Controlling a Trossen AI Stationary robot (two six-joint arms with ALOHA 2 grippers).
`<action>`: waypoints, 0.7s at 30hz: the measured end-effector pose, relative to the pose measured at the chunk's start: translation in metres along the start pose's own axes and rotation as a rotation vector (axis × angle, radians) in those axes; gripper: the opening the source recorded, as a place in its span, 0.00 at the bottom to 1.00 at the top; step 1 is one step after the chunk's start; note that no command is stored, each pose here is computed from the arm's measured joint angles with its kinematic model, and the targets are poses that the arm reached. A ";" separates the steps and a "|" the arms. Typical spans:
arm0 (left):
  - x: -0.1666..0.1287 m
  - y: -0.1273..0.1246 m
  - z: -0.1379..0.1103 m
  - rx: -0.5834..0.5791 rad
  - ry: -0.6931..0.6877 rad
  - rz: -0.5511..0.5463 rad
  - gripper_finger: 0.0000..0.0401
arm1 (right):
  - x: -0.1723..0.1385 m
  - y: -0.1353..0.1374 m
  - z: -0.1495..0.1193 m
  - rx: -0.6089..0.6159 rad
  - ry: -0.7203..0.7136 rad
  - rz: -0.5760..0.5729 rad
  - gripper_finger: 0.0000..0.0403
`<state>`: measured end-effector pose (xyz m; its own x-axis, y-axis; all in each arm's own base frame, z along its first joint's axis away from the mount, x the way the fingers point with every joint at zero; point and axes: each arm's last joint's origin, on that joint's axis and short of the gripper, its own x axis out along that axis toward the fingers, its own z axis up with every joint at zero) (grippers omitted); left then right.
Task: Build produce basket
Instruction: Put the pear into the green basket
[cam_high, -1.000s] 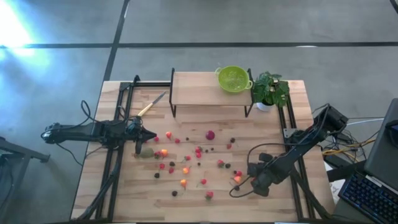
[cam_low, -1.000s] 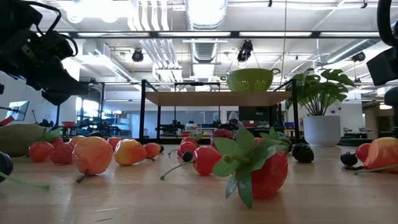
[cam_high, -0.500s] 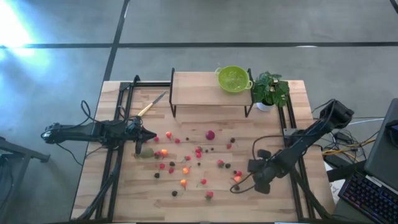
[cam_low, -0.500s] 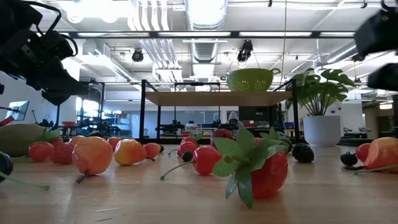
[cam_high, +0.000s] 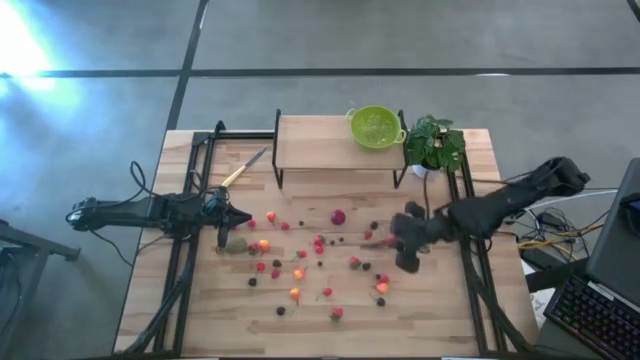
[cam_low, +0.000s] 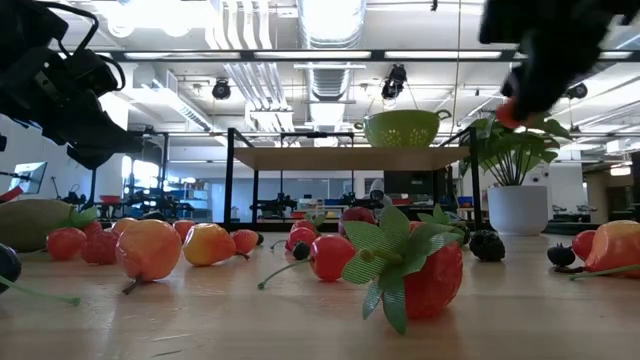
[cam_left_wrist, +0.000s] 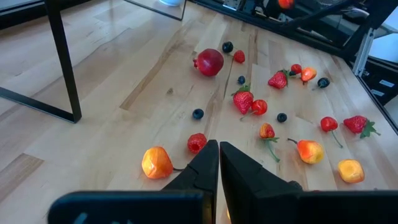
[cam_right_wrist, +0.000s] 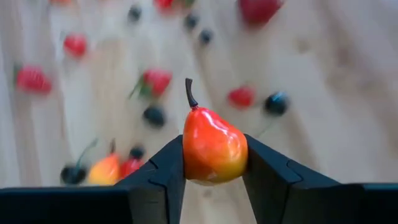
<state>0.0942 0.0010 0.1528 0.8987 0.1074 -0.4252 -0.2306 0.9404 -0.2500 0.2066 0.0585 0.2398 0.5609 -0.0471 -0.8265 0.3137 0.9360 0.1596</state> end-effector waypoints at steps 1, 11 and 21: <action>0.000 0.000 0.000 0.000 0.000 0.000 0.05 | -0.003 -0.004 0.006 0.010 -0.022 -0.005 0.33; 0.000 0.000 0.000 0.000 0.000 0.000 0.05 | -0.040 -0.047 0.078 0.020 -0.232 -0.105 0.29; 0.000 0.000 0.000 0.000 0.000 0.000 0.05 | -0.062 -0.090 0.148 0.037 -0.320 -0.233 0.31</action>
<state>0.0942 0.0010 0.1528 0.8986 0.1074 -0.4253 -0.2306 0.9405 -0.2497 0.2572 -0.0749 0.3567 0.6798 -0.3686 -0.6340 0.4850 0.8744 0.0117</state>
